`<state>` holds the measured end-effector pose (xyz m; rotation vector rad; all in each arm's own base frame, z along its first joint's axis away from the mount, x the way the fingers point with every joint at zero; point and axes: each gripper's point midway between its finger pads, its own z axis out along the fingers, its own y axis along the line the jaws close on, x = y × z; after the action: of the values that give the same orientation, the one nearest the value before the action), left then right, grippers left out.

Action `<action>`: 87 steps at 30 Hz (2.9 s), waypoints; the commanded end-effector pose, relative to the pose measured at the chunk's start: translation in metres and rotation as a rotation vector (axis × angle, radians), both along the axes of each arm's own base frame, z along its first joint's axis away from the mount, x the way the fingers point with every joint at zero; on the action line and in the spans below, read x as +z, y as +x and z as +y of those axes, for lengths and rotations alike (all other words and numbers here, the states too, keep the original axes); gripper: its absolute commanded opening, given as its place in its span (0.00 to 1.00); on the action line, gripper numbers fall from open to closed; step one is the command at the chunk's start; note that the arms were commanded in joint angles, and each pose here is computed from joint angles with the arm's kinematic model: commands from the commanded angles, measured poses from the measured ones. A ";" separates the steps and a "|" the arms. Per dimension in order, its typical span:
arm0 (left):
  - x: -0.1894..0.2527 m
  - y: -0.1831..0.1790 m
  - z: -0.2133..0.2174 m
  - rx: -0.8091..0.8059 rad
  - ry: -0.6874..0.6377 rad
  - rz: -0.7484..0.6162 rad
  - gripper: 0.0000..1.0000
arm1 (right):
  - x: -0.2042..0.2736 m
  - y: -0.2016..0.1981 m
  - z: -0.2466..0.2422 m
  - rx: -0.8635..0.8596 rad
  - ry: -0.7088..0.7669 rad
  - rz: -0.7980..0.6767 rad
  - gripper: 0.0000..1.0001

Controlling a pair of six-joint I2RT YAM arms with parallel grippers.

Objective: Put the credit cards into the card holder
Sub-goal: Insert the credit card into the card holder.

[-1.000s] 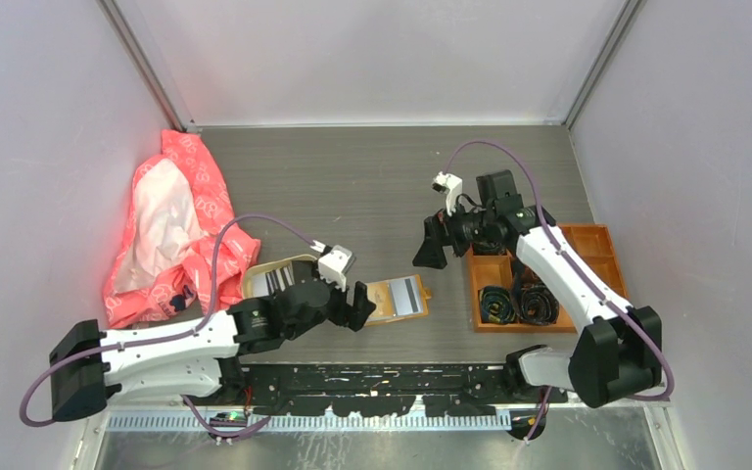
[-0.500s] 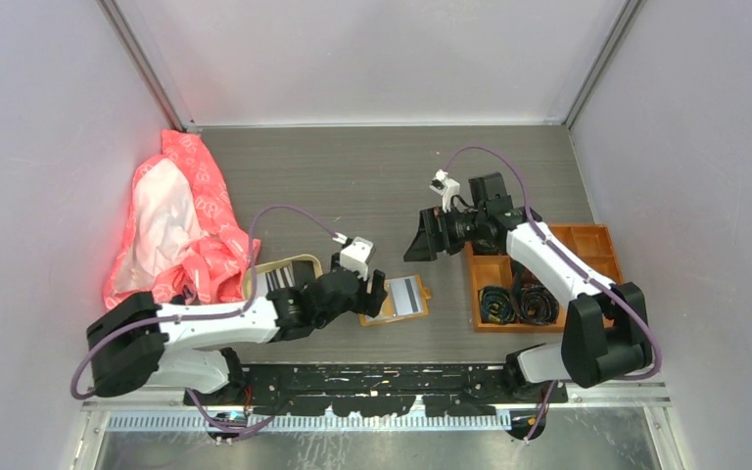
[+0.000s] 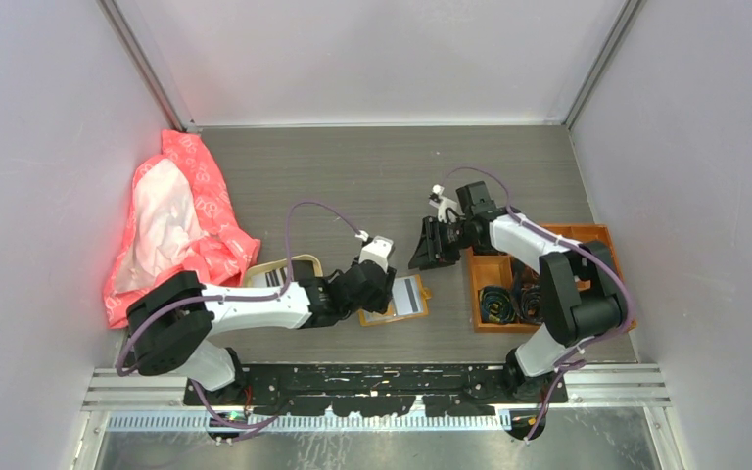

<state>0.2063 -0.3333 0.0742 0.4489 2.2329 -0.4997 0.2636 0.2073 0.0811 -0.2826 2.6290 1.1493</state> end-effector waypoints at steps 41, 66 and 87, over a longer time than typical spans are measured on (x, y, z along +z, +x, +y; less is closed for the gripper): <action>-0.049 -0.041 0.027 -0.002 0.011 0.272 0.46 | -0.036 -0.034 0.022 0.196 -0.072 0.234 0.43; -0.036 -0.035 0.033 -0.001 -0.042 0.284 0.46 | -0.015 -0.021 0.021 0.152 0.038 0.231 0.44; 0.033 -0.037 0.020 -0.098 -0.238 0.203 0.55 | -0.013 -0.020 0.019 0.170 0.031 0.207 0.45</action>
<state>0.1657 -0.2998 0.0851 0.3839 2.3930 -0.7767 0.2330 0.2214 0.0471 -0.3502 2.8948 1.3119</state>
